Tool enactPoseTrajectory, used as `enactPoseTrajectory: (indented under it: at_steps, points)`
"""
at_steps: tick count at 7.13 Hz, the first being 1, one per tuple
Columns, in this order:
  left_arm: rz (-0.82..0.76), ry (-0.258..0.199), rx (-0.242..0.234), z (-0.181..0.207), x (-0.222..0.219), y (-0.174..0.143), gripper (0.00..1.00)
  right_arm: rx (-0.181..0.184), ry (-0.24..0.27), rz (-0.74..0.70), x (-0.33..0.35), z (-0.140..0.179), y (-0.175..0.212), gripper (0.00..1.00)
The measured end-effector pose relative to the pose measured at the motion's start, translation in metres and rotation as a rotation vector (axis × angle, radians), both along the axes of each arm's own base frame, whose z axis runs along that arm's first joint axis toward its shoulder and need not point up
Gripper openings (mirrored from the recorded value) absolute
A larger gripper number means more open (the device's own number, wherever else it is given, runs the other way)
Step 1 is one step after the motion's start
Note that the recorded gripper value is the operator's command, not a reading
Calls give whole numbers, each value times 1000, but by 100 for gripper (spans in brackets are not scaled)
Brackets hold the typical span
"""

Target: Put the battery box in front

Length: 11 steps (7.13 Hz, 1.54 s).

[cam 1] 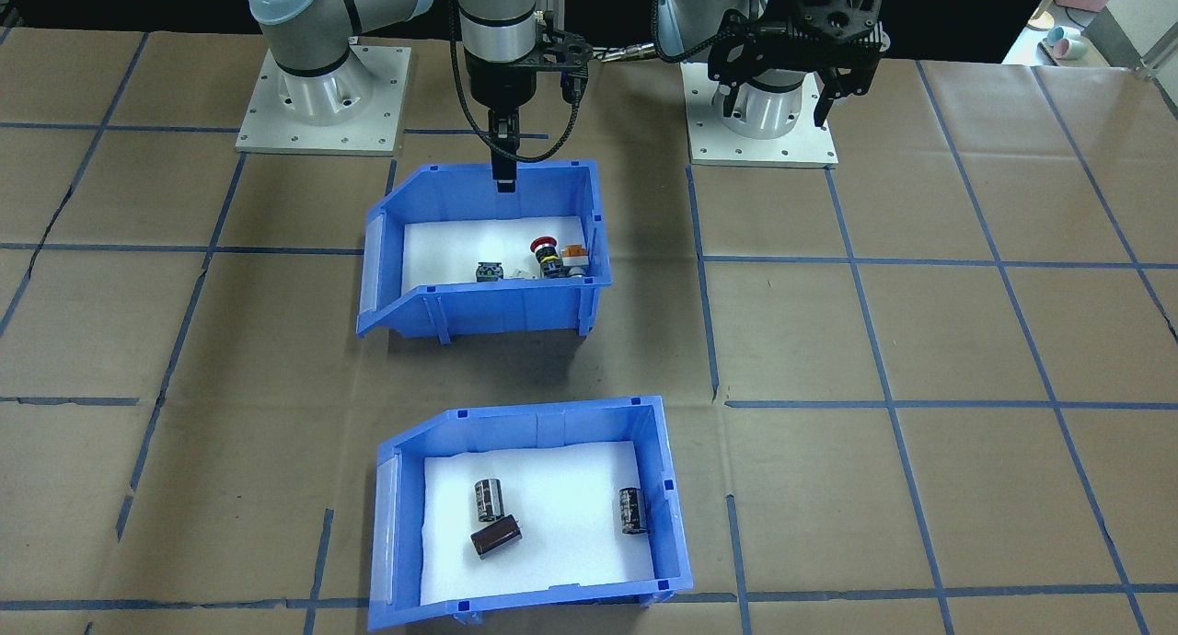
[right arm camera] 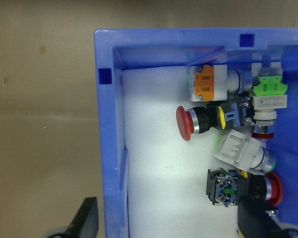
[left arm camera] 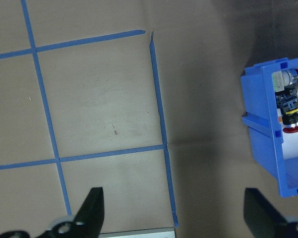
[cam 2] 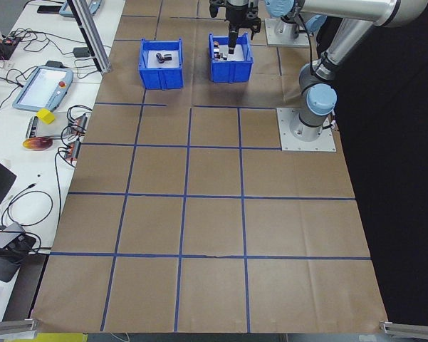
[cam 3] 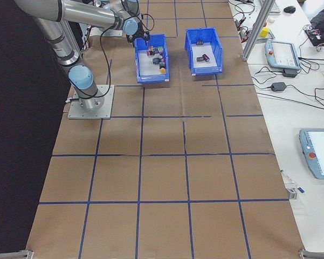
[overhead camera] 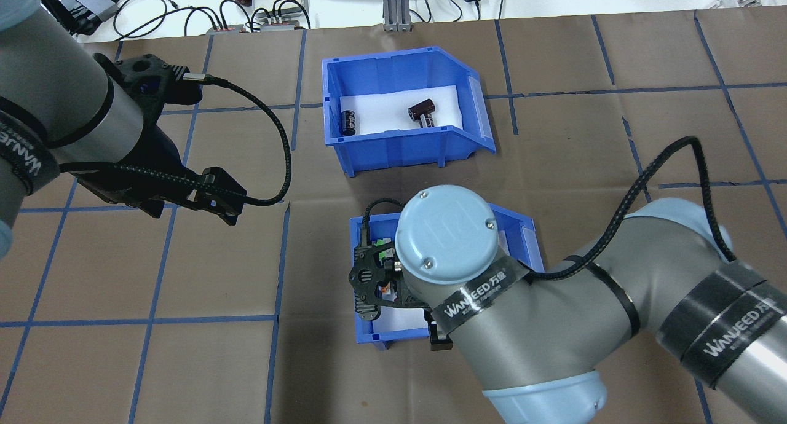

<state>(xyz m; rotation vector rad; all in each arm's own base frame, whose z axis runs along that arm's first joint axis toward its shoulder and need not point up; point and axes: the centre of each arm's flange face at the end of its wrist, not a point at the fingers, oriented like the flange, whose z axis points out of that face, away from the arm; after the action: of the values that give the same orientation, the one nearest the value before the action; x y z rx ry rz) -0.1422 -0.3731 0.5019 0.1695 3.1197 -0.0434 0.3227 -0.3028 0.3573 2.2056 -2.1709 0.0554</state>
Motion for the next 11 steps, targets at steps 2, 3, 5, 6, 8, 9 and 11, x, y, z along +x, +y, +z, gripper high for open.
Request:
enactPoseTrajectory:
  at_steps: [2,3,5,6,8,9,11]
  points:
    - [19,5,0,0,0,0,99,0,-2,-130,-41,22,-38,100]
    - [23,6,3,-2,-1,0,99,-13,-10,-225,-73,29,-64,100]
    - [38,4,9,-4,0,0,99,-50,-32,-529,-143,50,-112,100]
    - [45,0,13,-6,0,-2,99,-69,-47,-715,-164,62,-127,100]
    - [47,-3,23,-10,0,-6,99,-47,-57,-1059,-181,76,-149,100]
    - [46,-4,24,-10,0,-7,99,-39,-64,-1228,-186,90,-158,100]
    - [45,-3,29,-12,0,-8,99,-25,-77,-1471,-194,118,-166,100]
